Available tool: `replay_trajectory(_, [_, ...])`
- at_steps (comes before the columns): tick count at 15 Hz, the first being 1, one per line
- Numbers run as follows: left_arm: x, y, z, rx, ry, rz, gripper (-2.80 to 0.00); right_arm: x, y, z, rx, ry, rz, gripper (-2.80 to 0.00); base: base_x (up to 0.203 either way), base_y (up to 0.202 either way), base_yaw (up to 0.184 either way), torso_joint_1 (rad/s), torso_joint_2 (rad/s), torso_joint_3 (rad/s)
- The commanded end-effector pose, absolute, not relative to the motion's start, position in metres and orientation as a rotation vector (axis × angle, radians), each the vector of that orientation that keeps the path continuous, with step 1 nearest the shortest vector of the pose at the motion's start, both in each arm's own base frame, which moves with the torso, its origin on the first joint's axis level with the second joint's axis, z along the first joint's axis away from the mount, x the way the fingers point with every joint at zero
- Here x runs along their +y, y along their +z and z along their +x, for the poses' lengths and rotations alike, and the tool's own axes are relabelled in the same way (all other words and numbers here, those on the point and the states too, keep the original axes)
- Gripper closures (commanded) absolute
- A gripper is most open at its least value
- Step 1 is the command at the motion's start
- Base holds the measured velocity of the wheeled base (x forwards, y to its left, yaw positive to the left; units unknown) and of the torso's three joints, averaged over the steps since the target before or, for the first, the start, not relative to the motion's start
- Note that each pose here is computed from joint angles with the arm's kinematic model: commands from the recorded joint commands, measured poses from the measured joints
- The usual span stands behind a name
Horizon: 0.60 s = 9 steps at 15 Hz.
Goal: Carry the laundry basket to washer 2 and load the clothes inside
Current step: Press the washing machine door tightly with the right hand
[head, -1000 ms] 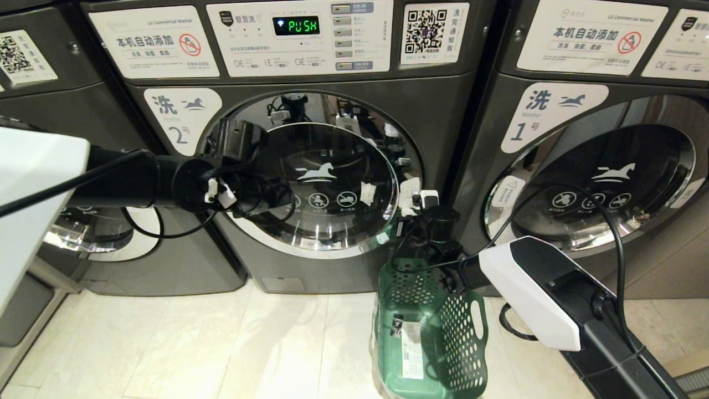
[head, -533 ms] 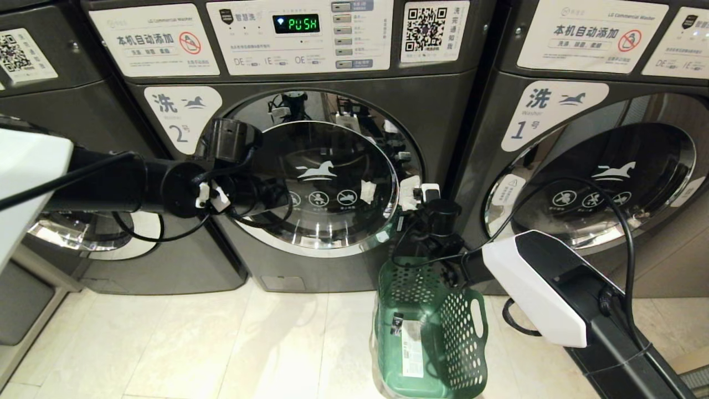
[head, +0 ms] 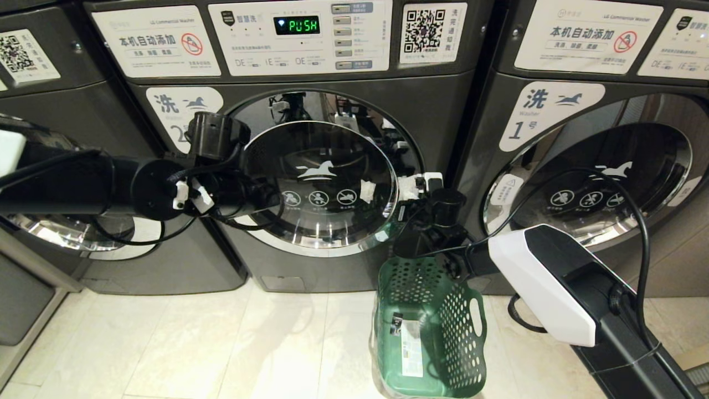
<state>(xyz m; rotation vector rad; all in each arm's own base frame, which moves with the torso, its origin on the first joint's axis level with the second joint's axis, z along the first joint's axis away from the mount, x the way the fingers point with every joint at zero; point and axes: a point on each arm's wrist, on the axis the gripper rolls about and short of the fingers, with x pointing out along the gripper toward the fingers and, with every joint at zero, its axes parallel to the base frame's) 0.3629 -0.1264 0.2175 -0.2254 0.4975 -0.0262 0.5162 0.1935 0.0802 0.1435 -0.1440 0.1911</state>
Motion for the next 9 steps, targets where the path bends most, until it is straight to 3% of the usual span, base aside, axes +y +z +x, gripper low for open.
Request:
replay_trajectory(1, [-0.122, 0.227, 0.352, 0.473, 0.004, -0.226, 0.00, 0.191, 0.079, 0.517, -0.143, 0.187, 0.148, 0.00, 0.000, 0.000, 0.000, 0.000, 0.00, 0.000])
replay_trajectory(9, [-0.111, 0.230, 0.326, 0.474, 0.046, -0.216, 0.00, 0.188, 0.073, 0.519, -0.152, 0.194, 0.158, 0.00, 0.000, 0.000, 0.000, 0.000, 0.00, 0.000])
